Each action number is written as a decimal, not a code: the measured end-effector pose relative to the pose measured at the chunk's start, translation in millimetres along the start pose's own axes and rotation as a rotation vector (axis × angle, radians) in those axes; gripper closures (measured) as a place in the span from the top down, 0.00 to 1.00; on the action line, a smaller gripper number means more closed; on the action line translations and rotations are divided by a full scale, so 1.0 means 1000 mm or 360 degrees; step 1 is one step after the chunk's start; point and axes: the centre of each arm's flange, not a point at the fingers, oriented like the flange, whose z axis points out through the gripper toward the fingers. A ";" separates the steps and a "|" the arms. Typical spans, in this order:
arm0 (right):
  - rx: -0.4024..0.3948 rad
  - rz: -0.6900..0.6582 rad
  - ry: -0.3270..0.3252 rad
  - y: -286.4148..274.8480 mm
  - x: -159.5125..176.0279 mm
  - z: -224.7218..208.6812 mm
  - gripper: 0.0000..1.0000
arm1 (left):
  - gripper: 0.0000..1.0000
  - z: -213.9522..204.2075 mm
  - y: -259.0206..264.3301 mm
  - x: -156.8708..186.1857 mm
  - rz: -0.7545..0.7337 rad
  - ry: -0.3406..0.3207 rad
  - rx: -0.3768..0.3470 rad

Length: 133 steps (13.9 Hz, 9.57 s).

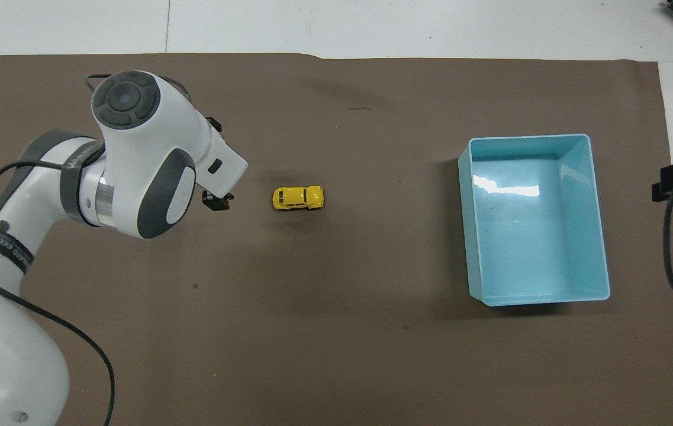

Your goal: Wind up and store yellow beetle car

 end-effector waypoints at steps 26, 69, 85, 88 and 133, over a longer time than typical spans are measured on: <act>0.0000 0.0001 -0.0001 0.000 0.000 0.000 1.00 | 0.44 0.091 0.046 0.103 -0.0139 -0.0013 0.0071; -0.0001 0.0001 -0.0008 0.000 -0.001 0.000 1.00 | 1.00 0.037 0.020 -0.022 0.0099 -0.0021 0.0161; -0.0001 -0.0008 -0.0009 -0.003 -0.001 0.000 1.00 | 1.00 -0.138 0.000 -0.127 -0.1773 -0.0074 0.0118; -0.0001 -0.0002 -0.0009 0.000 -0.001 0.000 1.00 | 1.00 -0.165 -0.004 -0.159 -0.1918 -0.0075 0.0093; -0.0041 -0.2556 0.0093 -0.225 -0.026 0.291 1.00 | 1.00 -0.269 0.054 -0.222 -0.2228 -0.0160 -0.0055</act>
